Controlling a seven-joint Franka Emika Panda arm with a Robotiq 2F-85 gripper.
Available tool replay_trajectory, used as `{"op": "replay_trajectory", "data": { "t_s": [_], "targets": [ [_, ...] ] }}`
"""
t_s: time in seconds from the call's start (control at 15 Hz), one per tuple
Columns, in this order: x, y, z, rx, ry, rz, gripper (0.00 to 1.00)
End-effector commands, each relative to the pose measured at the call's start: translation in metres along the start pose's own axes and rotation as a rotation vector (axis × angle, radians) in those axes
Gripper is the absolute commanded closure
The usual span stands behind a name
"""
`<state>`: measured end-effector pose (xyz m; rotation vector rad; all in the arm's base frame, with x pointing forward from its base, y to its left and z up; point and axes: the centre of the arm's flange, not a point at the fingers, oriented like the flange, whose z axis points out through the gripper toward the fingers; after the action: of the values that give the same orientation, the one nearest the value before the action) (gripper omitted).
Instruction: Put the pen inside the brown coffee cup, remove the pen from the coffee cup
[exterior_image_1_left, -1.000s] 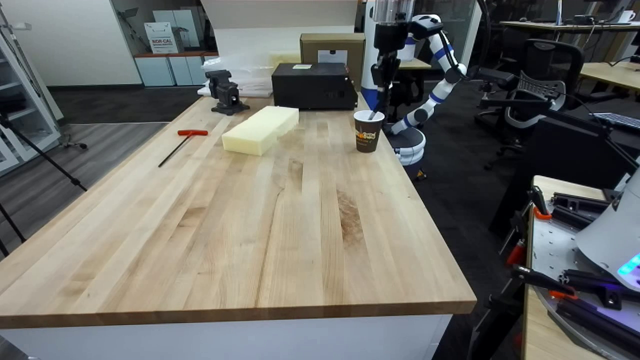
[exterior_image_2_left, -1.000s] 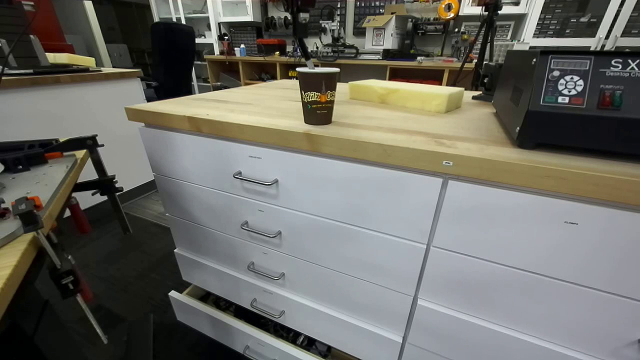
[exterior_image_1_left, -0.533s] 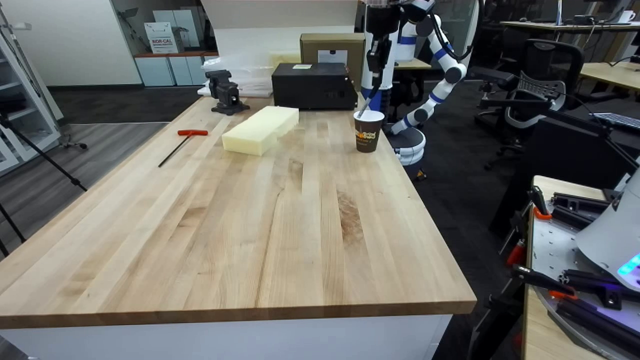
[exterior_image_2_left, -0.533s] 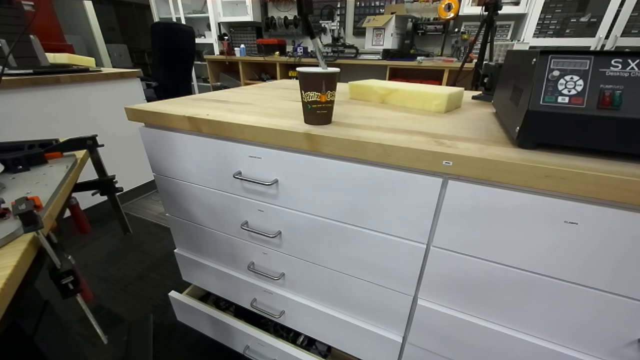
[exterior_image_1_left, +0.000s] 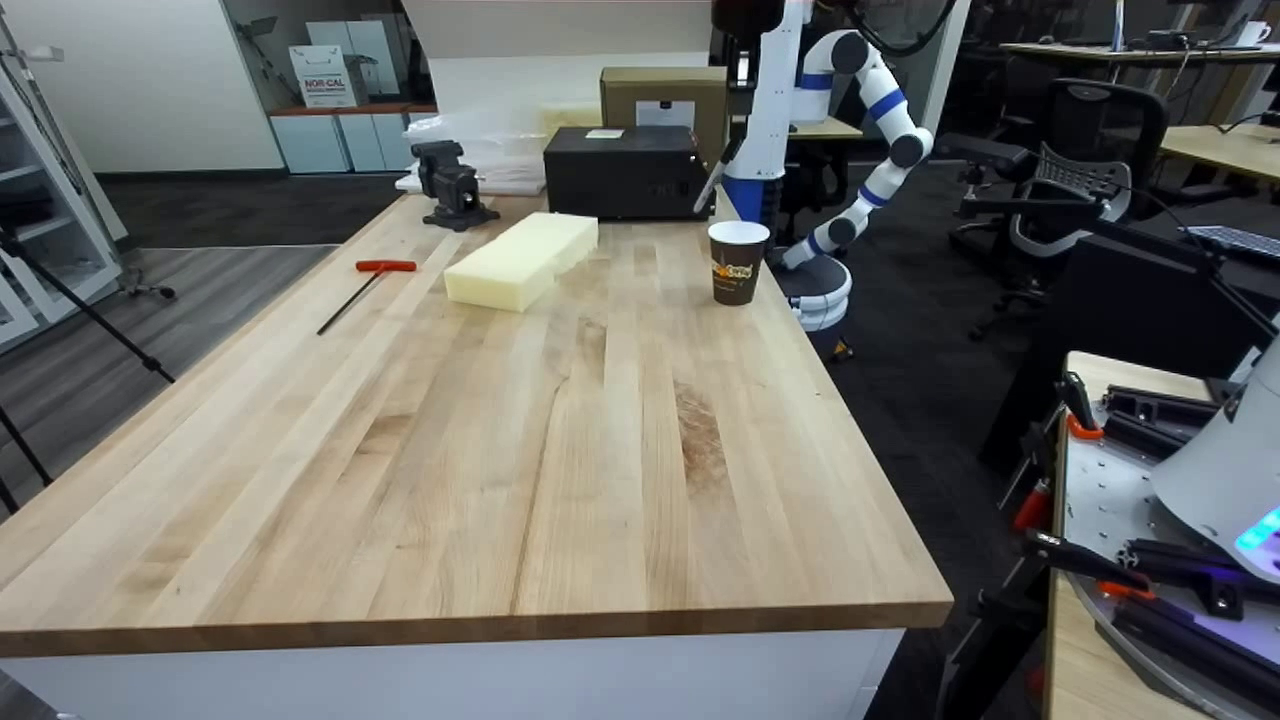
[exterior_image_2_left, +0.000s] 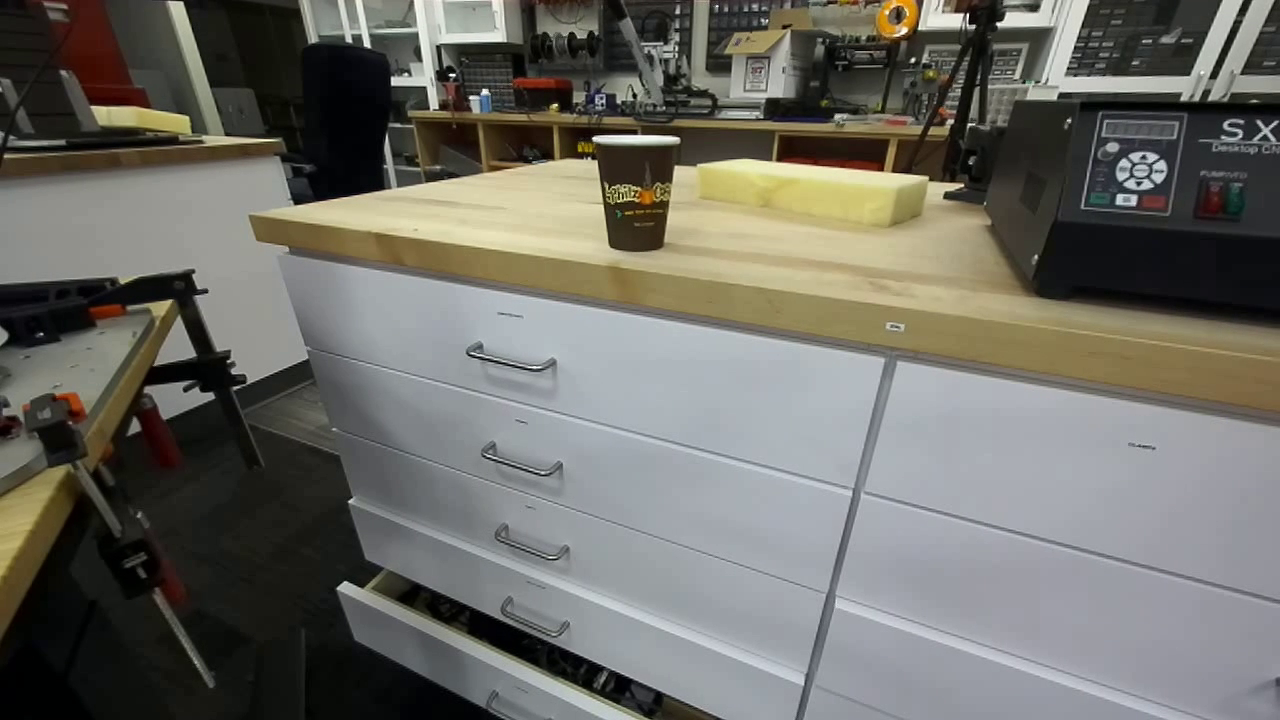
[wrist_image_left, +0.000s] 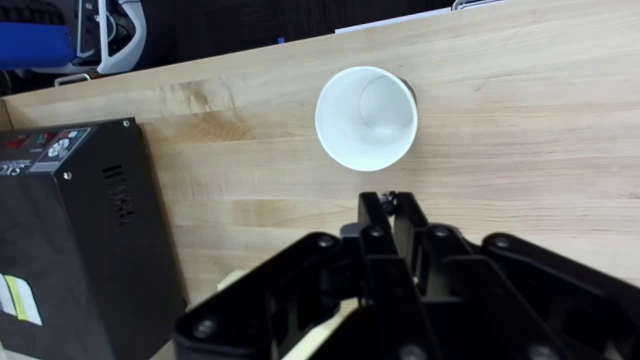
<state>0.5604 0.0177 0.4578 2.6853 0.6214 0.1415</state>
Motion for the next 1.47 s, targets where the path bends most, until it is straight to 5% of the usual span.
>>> {"op": "replay_trajectory", "data": {
  "t_s": [0.0,0.53,1.0,1.07,1.4],
  "targets": [
    [-0.016,-0.033,-0.024,0.032,0.029,-0.100,0.97],
    [-0.011,-0.118,-0.050,0.326,0.125,-0.128,0.97],
    [-0.010,-0.206,-0.052,0.488,0.184,-0.154,0.97],
    [-0.012,-0.217,-0.053,0.513,0.199,-0.154,0.64],
    [-0.020,-0.247,-0.066,0.582,0.265,-0.178,0.39]
  ]
}}
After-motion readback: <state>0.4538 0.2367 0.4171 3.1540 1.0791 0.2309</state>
